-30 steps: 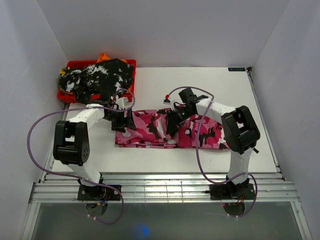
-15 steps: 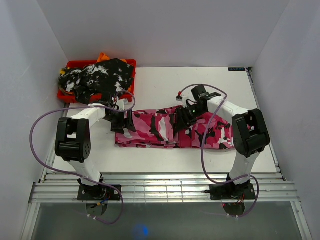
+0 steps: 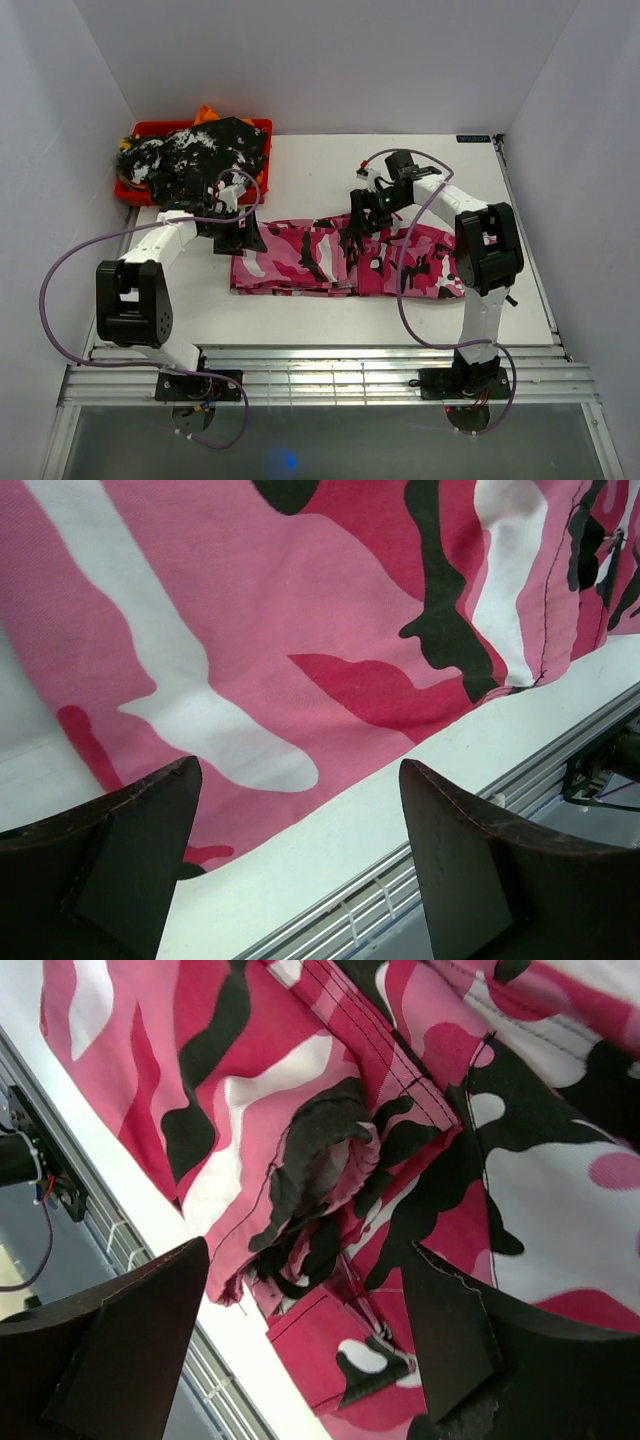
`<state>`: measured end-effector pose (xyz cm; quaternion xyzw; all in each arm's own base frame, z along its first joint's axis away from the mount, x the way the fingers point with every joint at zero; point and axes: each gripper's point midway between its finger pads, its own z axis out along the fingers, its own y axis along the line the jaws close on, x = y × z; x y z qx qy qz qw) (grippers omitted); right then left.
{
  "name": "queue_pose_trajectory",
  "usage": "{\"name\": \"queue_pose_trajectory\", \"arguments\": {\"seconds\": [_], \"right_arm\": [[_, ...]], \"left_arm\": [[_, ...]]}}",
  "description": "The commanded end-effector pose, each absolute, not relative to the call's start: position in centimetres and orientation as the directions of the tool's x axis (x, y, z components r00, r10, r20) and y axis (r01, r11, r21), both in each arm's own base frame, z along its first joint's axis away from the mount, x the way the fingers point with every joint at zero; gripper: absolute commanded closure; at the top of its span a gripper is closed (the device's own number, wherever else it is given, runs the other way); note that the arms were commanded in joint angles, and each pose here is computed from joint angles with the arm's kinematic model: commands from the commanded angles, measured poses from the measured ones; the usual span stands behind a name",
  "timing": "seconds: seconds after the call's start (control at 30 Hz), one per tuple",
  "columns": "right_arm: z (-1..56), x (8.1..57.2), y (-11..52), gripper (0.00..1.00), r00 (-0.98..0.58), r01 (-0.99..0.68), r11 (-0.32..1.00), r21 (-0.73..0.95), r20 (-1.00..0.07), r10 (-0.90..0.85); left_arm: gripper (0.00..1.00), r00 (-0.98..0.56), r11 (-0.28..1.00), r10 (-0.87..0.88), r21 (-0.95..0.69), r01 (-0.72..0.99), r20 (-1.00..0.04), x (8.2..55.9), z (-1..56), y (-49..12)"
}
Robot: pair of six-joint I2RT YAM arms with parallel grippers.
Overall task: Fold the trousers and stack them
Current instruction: Fold the trousers
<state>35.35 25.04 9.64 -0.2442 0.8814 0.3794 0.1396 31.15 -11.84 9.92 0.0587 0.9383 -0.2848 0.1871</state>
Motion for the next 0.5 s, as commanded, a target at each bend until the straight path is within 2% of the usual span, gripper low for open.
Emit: {"name": "queue_pose_trajectory", "arguments": {"seconds": [0.0, 0.1, 0.17, 0.27, 0.3, 0.4, 0.47], "right_arm": [[8.7, 34.6, 26.5, 0.16, -0.876, -0.482, 0.563, 0.671, -0.373, -0.306], [7.9, 34.2, 27.7, 0.17, -0.887, -0.460, 0.540, 0.705, -0.347, -0.304], [7.9, 33.9, 28.3, 0.21, -0.888, -0.457, 0.511, 0.728, -0.342, -0.307], [6.9, 33.4, 28.5, 0.47, -0.888, -0.456, 0.523, 0.720, -0.326, -0.324], [6.4, 33.3, 28.2, 0.66, -0.891, -0.449, 0.538, 0.713, -0.316, -0.325], [4.5, 33.0, 26.7, 0.92, -0.896, -0.442, 0.600, 0.667, -0.287, -0.340], [3.2, 32.5, 25.6, 0.92, -0.897, -0.439, 0.644, 0.627, -0.259, -0.359]], "left_arm": [[0.09, -0.917, 0.829, -0.007, -0.515, 0.218, -0.399, 30.2, 10.9, -11.0], [0.05, -0.913, 0.846, -0.030, -0.497, 0.193, -0.406, 30.3, 11.0, -9.9], [0.04, -0.911, 0.857, -0.046, -0.485, 0.175, -0.410, 30.4, 11.0, -9.2], [0.02, -0.915, 0.878, -0.130, -0.474, 0.074, -0.382, 30.4, 10.3, -6.3], [0.02, -0.919, 0.880, -0.143, -0.472, 0.052, -0.368, 30.1, 9.8, -5.7], [0.02, -0.910, 0.884, -0.198, -0.468, -0.005, -0.363, 30.2, 8.9, -3.5], [0.02, -0.914, 0.884, -0.202, -0.466, -0.017, -0.351, 30.1, 7.8, -2.9]]}}
